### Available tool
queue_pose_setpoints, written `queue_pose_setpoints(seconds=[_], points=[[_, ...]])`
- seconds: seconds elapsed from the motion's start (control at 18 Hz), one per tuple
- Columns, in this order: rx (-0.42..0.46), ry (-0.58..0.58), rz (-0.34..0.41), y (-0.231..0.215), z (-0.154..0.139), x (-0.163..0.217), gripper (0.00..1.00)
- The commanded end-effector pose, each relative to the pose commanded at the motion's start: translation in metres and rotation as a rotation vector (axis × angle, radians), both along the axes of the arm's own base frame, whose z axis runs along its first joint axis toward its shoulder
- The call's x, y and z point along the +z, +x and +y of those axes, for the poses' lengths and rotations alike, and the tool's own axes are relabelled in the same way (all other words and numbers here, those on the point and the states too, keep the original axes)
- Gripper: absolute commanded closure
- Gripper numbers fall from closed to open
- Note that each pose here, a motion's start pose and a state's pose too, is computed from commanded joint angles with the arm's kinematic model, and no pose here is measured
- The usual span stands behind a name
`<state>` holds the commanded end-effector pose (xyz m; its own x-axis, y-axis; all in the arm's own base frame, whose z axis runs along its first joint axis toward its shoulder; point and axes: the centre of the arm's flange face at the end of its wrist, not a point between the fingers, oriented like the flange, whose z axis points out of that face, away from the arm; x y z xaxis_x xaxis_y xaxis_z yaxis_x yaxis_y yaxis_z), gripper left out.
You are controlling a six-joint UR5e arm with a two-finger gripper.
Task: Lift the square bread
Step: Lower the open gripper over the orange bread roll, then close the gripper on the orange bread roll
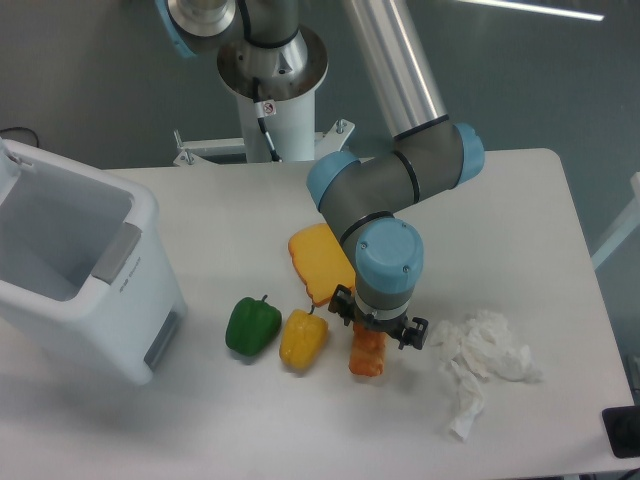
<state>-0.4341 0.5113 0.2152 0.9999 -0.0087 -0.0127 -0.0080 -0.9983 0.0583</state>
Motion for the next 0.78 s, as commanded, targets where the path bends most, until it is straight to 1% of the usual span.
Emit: queue_pose_setpoints(seconds=[0.11, 0.17, 0.22, 0.28, 0.33, 0.39, 0.61, 0.67, 0.78], points=[[0.008, -0.003, -0.001, 0.001, -0.001, -0.001, 0.0], [0.009, -0.007, -0.001, 0.002, -0.002, -0.002, 0.03], [0.009, -0.017, 0.004, 0.002, -0.003, -0.002, 0.2], [0.009, -0.019, 0.004, 0.002, -0.003, -0.002, 0.27], [0.009, -0.021, 0.004, 0.001, -0.003, -0.003, 0.35], [0.007, -0.019, 0.006, 0.001, -0.003, -0.002, 0.39], [0.009, -0.018, 0.007, 0.001, -0.003, 0.0, 0.73], [0.007, -0.013, 0.011, 0.0, -0.002, 0.003, 0.78], [0.009, -0.005, 0.018, -0.002, 0.0, 0.008, 0.79]])
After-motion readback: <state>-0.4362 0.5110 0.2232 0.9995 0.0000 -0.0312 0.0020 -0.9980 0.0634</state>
